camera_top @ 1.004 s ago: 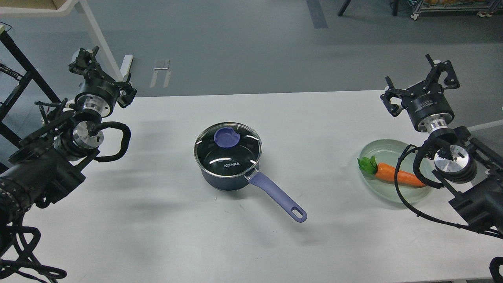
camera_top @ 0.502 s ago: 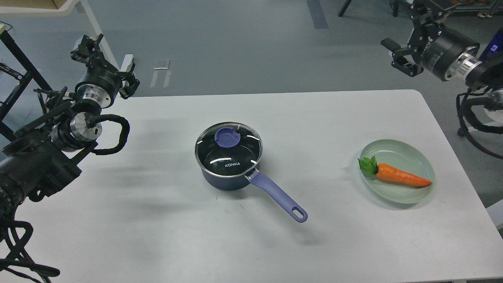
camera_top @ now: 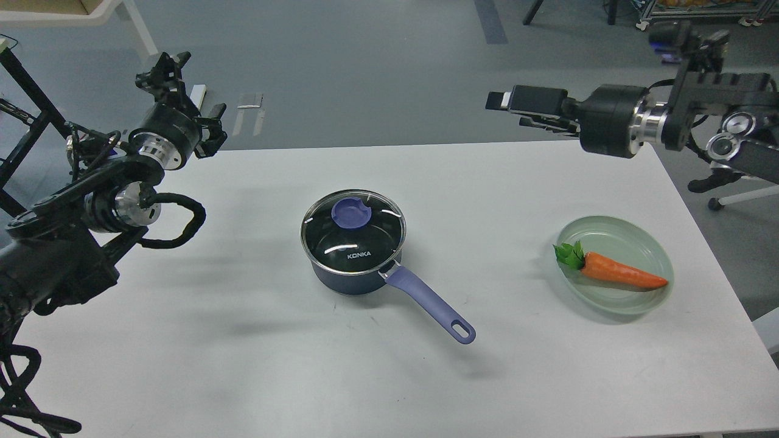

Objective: Open pot lid
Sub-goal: 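Reach the right gripper down and grasp the purple saucepan handle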

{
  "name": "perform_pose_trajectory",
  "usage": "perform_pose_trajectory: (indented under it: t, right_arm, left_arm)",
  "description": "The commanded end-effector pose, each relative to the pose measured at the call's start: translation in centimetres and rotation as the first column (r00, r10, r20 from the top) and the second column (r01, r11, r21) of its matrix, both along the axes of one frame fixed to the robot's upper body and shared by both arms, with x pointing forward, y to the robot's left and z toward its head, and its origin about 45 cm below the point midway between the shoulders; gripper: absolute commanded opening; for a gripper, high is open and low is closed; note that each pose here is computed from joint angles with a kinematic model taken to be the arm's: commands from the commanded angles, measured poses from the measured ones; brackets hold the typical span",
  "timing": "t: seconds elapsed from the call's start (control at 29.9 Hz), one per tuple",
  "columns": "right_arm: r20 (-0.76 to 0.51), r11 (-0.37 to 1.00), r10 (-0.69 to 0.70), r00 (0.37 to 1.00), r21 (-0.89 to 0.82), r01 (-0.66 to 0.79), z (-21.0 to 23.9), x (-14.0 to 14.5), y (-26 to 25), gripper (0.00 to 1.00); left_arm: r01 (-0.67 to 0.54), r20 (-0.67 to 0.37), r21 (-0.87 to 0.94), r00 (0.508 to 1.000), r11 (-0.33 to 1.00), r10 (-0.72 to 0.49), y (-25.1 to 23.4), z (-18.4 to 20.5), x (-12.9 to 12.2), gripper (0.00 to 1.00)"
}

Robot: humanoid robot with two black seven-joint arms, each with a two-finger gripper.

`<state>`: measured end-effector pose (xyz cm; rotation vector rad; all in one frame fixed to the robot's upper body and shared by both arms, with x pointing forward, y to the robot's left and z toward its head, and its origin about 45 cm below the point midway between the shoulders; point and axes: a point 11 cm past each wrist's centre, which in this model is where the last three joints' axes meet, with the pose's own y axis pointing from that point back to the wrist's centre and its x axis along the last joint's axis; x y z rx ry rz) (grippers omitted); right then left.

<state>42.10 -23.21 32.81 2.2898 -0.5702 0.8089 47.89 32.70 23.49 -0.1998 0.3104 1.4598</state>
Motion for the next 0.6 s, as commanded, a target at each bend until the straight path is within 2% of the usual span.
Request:
perform_pose_trajectory:
  t: [0.0, 0.2, 0.37, 0.57]
  right_arm:
    - [-0.006, 0.982, 0.130, 0.991, -0.138, -0.130, -1.1, -0.7, 3.2, 1.00]
    - [-0.055, 0.920, 0.293, 0.954, -0.255, -0.297, -2.9, -2.4, 8.4, 1.00]
    - [-0.182, 0.814, 0.405, 0.896, -0.375, -0.443, -6.6, -6.1, 8.9, 0.98]
    - [-0.230, 0.760, 0.474, 0.850, -0.381, -0.527, -7.6, -8.1, 11.4, 0.97]
  left_arm:
    - [0.005, 0.005, 0.008, 1.000, 1.000, -0.005, 0.0, 0.1, 0.0, 1.00]
    - [-0.006, 0.012, 0.019, 1.000, 1.000, 0.006, 0.9, 0.5, -0.1, 1.00]
    - [-0.020, 0.018, 0.032, 1.000, 0.999, 0.019, 2.0, 0.9, -0.2, 1.00]
    - [-0.028, 0.025, 0.041, 0.999, 0.999, 0.027, 2.7, 1.3, -0.3, 1.00]
